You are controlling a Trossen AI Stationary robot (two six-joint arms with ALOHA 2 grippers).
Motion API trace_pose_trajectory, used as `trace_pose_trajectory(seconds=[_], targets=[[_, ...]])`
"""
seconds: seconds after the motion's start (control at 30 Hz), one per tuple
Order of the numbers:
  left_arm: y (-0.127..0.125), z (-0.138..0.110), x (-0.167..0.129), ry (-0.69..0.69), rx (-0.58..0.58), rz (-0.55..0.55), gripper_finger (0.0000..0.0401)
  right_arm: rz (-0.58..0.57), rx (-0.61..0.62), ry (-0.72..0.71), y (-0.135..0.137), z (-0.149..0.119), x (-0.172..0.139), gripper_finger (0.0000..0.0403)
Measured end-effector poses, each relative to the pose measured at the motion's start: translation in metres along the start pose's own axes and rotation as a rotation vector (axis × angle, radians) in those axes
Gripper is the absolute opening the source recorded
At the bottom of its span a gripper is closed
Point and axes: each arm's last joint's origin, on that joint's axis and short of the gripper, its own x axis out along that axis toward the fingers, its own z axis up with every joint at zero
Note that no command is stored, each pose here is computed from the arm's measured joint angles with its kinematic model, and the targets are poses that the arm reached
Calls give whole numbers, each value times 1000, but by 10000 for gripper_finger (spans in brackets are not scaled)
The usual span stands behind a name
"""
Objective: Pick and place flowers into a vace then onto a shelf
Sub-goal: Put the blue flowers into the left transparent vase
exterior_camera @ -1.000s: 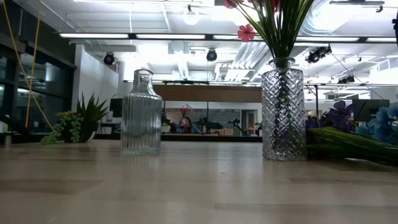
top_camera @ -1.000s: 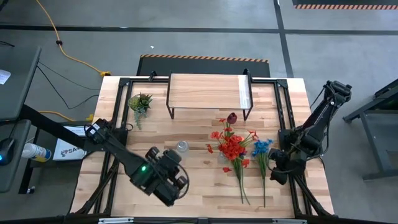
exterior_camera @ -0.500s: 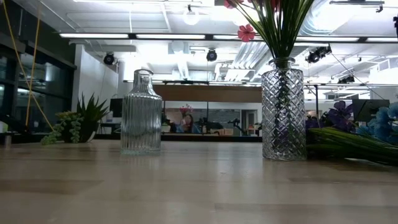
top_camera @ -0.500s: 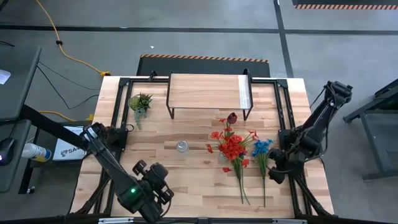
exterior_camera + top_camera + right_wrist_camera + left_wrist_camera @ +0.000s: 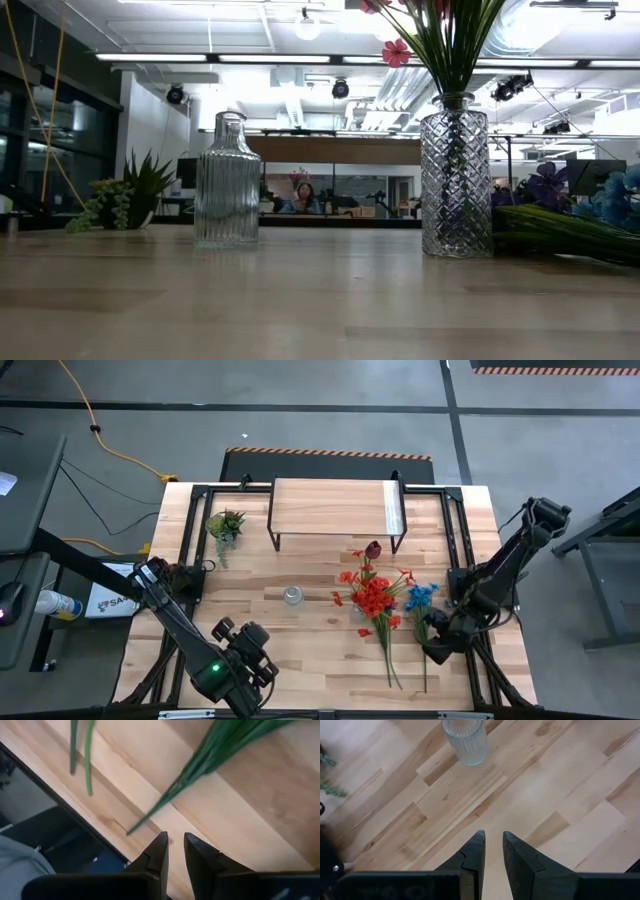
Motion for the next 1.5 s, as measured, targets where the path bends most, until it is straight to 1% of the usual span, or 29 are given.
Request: trace_pose_trajectory(seconds=[0.07,0.17,0.27,0.43,0.7,0.93,1.1,1.27,1.5], targets=[[0,0,0,0,7,0,104,13,-2,5,1,0,0,51],[0,0,0,-1,7,0,104,38,-9,-34,3,0,0,53],[0,0,0,-1,7,0,104,47,-16,-69,3,2,0,64],[0,0,0,0,7,0,104,45,-25,-75,3,2,0,103],[0,0,0,-1,5,0,104,51,-43,-145,3,4,0,167],[0,0,0,0,-4,-3,104,-13,-22,-159,-4,5,0,202],[-1,0,0,1,-6,-7,104,-18,2,-187,-3,11,-1,213],[-1,0,0,1,-7,-8,104,-34,15,-243,-4,20,-3,212],[-1,0,0,2,-7,-8,104,-103,37,-242,-10,23,-4,217]])
